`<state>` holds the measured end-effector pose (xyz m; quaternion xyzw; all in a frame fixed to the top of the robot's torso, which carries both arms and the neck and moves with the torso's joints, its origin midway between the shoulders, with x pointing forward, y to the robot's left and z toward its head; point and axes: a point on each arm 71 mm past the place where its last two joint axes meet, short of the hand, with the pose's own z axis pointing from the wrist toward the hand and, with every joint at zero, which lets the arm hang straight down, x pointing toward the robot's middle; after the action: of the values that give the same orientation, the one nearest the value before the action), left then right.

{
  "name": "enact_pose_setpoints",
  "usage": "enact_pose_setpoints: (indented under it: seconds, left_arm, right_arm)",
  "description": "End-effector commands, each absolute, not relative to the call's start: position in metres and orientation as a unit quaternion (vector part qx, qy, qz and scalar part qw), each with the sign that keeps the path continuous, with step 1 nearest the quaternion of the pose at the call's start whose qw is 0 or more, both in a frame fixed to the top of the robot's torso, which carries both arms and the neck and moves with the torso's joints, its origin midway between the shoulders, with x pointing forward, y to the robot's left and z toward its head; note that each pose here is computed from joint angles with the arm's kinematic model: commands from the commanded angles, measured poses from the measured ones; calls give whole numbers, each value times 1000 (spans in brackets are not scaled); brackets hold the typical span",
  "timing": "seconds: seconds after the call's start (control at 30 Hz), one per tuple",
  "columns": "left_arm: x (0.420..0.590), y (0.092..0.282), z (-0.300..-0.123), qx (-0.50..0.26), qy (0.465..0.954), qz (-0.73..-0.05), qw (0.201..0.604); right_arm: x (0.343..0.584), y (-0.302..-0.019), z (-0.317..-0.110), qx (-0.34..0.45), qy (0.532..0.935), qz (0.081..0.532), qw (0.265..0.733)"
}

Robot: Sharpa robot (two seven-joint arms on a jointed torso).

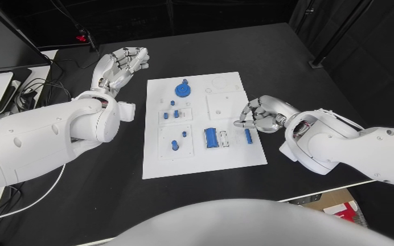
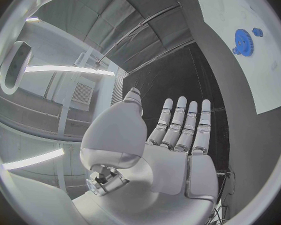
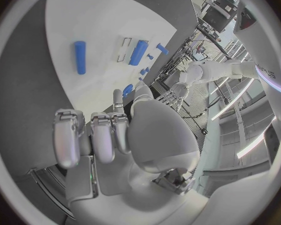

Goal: Assemble the parts on the task board

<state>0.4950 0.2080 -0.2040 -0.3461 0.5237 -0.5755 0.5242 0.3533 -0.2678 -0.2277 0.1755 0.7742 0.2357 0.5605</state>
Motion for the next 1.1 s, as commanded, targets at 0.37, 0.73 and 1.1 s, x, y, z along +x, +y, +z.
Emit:
enact_pose_setpoints:
  seconds: [0.37,0.73,1.1]
  left_arm:
    - [493,208,-197,-319,493,-604,539]
    - [493,210,-197,-319,493,-602,540]
    - [493,210,-197,-320,493,-602,540]
  right_arm:
    - [346,-288,-239,120,819,126,546]
    - [346,-281,-247,74,842,77,529]
    - [346,-273,-255,53,851,70,518]
